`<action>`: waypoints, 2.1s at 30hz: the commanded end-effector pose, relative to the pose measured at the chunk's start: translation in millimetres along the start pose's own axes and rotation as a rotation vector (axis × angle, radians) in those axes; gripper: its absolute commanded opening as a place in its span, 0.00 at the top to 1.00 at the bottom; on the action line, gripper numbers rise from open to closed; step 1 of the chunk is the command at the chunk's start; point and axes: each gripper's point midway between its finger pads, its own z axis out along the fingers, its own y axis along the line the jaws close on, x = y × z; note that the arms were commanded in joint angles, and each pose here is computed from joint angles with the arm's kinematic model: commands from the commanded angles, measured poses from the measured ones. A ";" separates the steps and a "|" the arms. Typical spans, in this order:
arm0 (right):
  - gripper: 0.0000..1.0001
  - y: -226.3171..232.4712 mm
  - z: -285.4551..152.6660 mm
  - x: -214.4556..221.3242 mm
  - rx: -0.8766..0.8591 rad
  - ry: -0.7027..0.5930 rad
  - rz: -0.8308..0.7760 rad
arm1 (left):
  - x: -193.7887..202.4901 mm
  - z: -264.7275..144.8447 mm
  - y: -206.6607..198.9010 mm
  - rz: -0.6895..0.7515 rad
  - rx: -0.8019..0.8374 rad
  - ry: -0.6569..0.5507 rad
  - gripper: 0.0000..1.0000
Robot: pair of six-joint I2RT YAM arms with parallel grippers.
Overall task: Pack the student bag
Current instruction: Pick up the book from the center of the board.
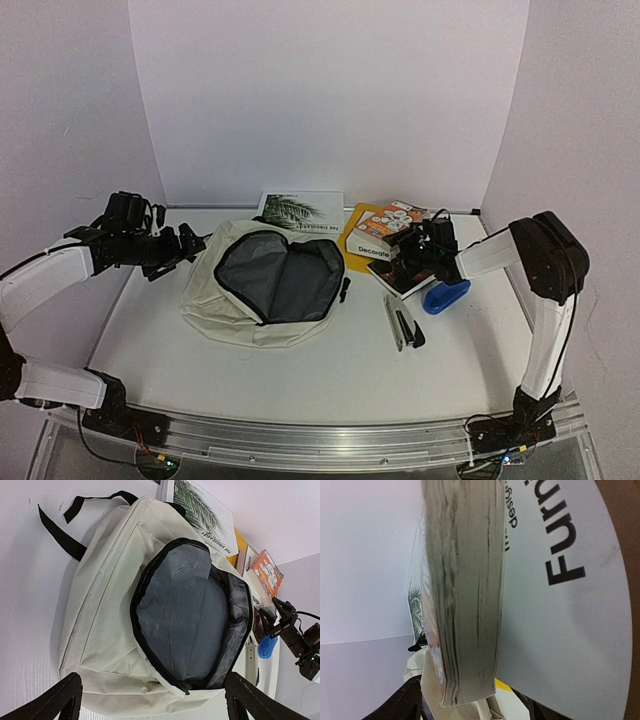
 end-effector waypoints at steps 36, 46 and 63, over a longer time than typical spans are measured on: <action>1.00 166.7 -101.2 9.3 -0.401 0.095 -0.440 | -58.7 -12.8 -83.4 0.093 0.288 -0.099 0.00; 1.00 198.1 -180.9 67.3 -0.450 0.327 -0.863 | -50.5 0.2 -148.7 0.198 0.554 0.013 0.00; 1.00 240.7 -296.4 167.6 -0.858 0.631 -1.096 | -6.0 -20.6 -238.0 0.413 0.977 0.268 0.00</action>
